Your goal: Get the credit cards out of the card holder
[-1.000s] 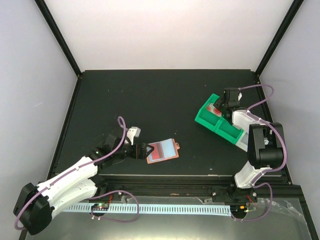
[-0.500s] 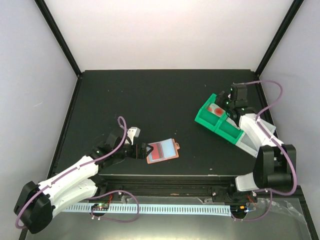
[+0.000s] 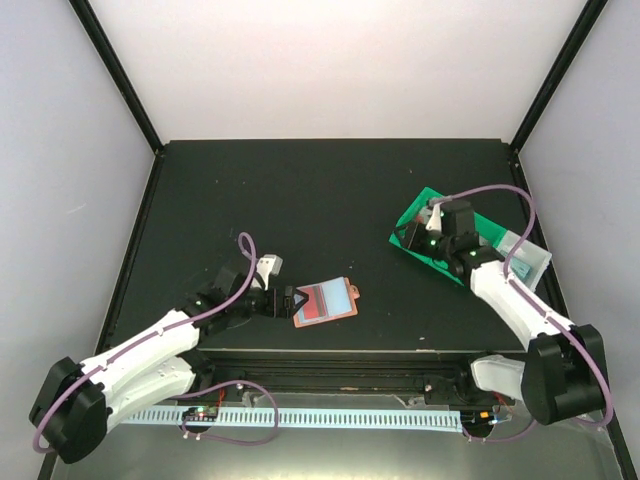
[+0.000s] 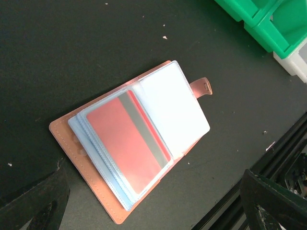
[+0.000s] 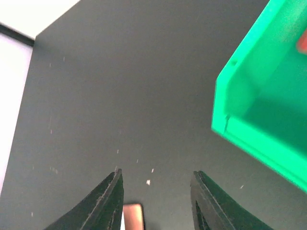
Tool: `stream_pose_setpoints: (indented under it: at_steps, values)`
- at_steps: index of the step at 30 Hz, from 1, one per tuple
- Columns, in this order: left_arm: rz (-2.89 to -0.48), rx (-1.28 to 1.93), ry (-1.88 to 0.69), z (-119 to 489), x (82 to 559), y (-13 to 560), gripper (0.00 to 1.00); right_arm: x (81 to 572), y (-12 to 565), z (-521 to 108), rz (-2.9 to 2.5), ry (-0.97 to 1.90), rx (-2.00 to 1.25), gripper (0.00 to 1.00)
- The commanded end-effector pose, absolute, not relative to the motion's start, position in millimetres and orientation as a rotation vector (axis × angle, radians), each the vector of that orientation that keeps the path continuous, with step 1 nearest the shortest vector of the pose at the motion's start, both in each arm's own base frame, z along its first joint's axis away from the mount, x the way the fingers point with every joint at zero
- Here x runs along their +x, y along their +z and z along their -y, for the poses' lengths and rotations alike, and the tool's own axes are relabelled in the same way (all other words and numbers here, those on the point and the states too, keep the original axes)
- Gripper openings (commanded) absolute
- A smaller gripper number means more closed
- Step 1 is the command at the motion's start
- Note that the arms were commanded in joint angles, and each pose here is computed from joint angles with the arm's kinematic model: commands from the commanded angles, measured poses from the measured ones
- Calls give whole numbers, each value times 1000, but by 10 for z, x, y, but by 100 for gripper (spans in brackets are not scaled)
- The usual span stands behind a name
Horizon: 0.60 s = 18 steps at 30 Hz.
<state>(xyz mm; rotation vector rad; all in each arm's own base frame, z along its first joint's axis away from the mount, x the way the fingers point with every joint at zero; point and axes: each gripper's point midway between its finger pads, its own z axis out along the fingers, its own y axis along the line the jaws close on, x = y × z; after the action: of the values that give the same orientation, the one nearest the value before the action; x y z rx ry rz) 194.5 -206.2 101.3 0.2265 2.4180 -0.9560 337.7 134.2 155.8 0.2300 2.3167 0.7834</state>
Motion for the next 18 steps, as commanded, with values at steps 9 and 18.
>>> stream_pose_setpoints:
  at_steps: [9,18]
  values:
    - [-2406,201,-1010,2110,1959,1010,99,2767,1011,-2386,-2493,914,-129,41]
    - [-2399,204,-1029,2094,1908,1006,99,2595,640,-2868,-2600,872,-317,37]
